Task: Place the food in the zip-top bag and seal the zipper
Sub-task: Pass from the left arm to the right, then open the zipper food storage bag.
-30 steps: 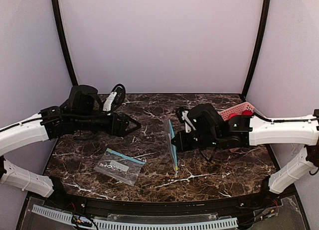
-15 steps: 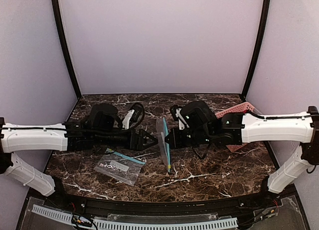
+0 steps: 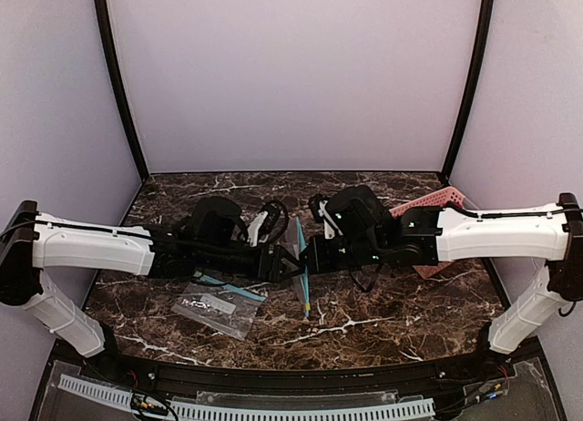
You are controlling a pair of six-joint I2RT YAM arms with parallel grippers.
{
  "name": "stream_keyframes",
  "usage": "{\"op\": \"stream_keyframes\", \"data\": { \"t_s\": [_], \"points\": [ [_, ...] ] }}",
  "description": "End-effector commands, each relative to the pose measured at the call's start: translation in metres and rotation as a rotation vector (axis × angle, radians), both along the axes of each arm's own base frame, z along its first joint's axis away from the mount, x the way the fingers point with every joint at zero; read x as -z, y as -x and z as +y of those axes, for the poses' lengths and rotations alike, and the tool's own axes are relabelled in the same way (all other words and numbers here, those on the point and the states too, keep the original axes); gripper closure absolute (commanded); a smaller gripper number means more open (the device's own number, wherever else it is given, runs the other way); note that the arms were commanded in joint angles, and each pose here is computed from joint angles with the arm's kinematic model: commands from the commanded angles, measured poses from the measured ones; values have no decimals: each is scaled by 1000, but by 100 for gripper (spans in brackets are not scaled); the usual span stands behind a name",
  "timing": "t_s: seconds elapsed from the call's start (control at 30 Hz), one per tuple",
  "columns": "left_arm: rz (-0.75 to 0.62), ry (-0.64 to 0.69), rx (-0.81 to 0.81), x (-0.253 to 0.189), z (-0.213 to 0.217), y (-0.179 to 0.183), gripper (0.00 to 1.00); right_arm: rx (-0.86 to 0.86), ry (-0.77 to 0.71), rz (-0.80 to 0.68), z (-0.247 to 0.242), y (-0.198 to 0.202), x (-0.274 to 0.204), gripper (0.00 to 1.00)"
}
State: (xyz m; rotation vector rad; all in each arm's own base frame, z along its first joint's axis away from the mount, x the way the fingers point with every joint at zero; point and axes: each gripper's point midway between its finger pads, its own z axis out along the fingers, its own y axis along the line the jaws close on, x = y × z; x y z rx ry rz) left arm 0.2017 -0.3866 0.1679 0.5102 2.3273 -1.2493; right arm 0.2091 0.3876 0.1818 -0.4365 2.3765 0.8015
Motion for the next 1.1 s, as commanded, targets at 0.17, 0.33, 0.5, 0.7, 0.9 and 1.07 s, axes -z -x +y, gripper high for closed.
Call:
{"op": "stream_keyframes", "data": {
  "t_s": [0.17, 0.33, 0.5, 0.7, 0.9, 1.07],
  "points": [
    [-19, -81, -14, 9, -4, -8, 46, -5, -25, -12, 9, -3, -7, 100],
    [-43, -133, -51, 13, 1, -15, 56, 3, -17, -13, 8, -4, -5, 100],
    [-37, -205, -80, 26, 12, -17, 63, 13, 5, -12, 4, -4, 0, 100],
    [-33, -210, -86, 27, 10, -19, 75, 24, 28, -10, 1, -6, 4, 100],
    [-44, -163, -85, 19, 1, -23, 93, 43, 56, -9, -3, -8, 8, 100],
    [-69, -152, -117, 13, 7, -26, 99, 124, 136, -9, -20, -13, 12, 100]
  ]
}}
